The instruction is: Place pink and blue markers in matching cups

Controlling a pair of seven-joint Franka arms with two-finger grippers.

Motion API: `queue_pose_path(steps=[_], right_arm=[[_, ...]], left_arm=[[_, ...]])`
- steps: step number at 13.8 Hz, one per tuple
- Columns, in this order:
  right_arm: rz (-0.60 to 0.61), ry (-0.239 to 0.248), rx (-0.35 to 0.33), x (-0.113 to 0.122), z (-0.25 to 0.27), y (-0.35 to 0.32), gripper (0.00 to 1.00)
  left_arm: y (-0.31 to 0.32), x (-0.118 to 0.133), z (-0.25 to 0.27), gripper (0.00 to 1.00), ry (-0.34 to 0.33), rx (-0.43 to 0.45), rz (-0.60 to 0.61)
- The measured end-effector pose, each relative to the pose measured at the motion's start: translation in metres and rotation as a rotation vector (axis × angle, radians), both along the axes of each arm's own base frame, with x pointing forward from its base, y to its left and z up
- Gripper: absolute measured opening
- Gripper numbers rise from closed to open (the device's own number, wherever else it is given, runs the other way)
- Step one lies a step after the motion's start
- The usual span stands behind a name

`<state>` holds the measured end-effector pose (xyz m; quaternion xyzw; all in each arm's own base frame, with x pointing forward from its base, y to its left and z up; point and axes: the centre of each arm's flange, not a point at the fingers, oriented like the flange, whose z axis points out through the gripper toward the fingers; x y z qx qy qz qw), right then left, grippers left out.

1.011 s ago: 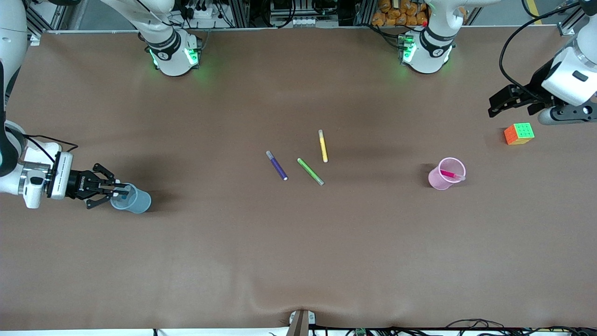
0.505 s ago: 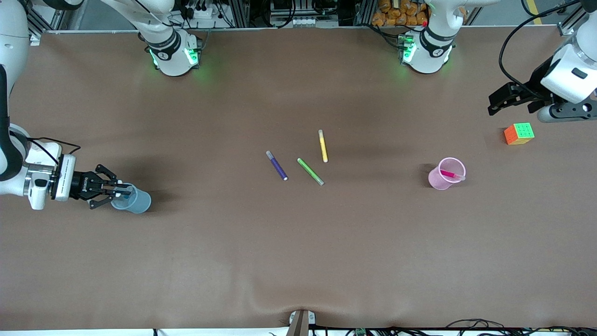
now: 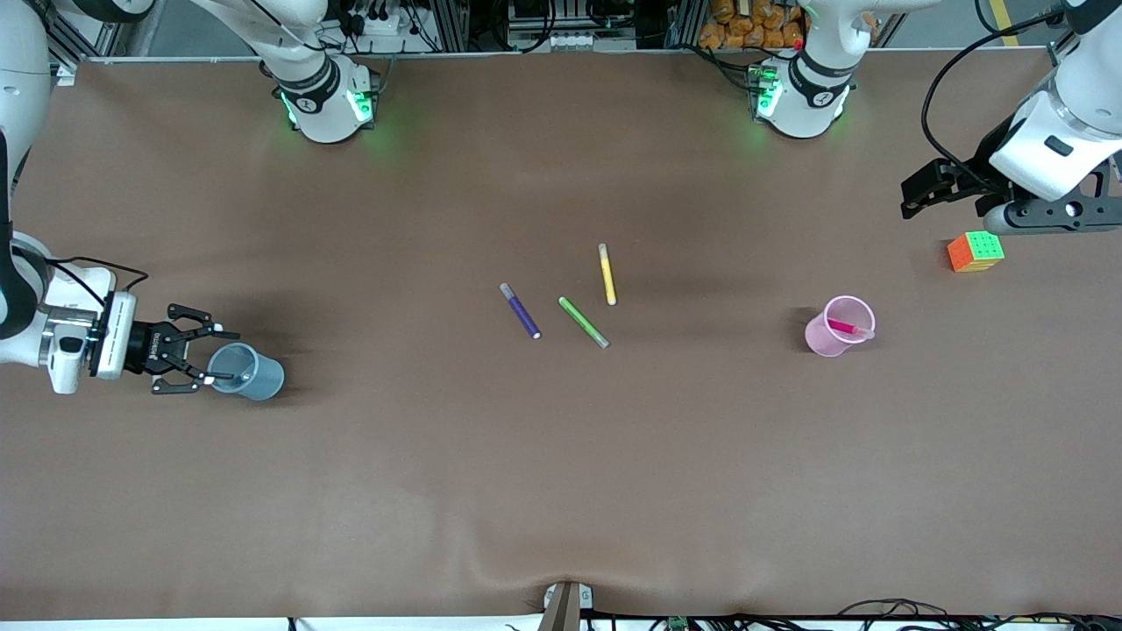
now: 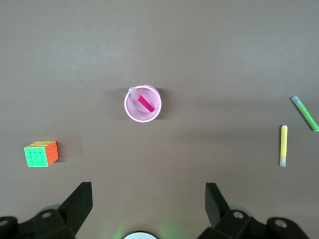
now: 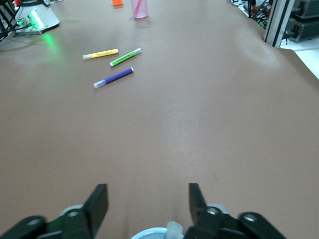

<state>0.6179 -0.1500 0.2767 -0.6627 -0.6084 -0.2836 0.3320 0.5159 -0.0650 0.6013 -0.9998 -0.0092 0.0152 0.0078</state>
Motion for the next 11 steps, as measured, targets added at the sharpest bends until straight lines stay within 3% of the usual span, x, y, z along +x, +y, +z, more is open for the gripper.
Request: queue_pose_path(steps=[2,6,11], right_arm=[[-0.023,0.022,-0.023,0.008,0.013,-0.001,1.00],[-0.089,0.099,-0.105,0.021,0.066,0.004,1.00],[-0.180,0.200,-0.253,0.012,0.162,0.039,1.00]], left_arm=[[0.002,0.001,0.002,1.00,-0.005,-0.001,0.004],[0.002,0.001,0.008,1.00,-0.016,-0.002,0.003],[0.004,0.002,0.015,1.00,-0.028,-0.003,0.007]])
